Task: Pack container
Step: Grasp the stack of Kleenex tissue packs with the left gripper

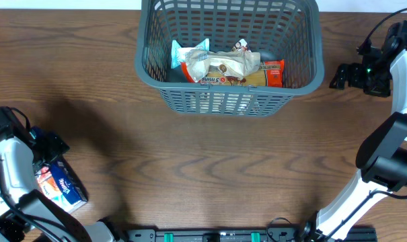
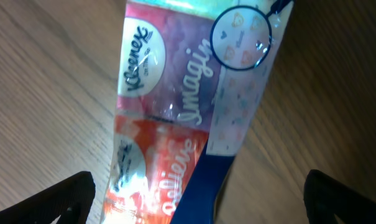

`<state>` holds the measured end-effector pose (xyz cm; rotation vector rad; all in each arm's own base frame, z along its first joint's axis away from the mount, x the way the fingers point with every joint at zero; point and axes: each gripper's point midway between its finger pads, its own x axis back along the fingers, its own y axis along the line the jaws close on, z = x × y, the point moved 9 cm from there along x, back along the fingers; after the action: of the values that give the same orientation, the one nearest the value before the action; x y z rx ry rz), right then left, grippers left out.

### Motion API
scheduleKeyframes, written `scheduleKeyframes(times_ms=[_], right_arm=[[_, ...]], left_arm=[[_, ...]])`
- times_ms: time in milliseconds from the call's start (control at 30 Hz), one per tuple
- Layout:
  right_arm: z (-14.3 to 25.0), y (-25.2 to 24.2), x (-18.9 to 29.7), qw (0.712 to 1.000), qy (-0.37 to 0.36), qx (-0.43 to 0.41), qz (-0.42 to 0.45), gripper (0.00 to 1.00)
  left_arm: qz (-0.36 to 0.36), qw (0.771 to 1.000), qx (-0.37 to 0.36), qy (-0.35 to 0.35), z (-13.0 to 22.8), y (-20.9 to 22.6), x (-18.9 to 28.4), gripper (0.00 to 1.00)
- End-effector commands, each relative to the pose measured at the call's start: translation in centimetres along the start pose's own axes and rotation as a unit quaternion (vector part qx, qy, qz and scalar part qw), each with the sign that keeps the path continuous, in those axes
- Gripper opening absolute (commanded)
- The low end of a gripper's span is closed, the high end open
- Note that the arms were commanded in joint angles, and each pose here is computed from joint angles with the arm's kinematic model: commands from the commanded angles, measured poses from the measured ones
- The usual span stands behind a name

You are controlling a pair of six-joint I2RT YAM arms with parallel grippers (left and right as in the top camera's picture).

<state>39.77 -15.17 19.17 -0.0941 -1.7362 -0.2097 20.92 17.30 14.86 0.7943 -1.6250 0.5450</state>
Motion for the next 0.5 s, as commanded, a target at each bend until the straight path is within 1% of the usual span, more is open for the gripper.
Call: scheduleKeyframes(times_ms=[0, 200, 467], right_arm=[[0.1, -0.1, 0.0, 1.0, 0.002, 0.003, 0.001, 0.99], [0.1, -0.2, 0.0, 1.0, 0.002, 0.003, 0.001, 0.99], [0.1, -0.2, 0.0, 1.0, 0.001, 0.003, 0.003, 0.99]], left_arm=[[-0.002, 1.0, 0.0, 0.013, 0.0, 0.2, -0.8, 0.99], [-0.008, 0.999, 0.023, 0.023, -0.1, 1.5, -1.5, 0.99], [-0.002, 0.999, 0.019, 0.038, -0.3, 1.7, -2.9, 0.99]])
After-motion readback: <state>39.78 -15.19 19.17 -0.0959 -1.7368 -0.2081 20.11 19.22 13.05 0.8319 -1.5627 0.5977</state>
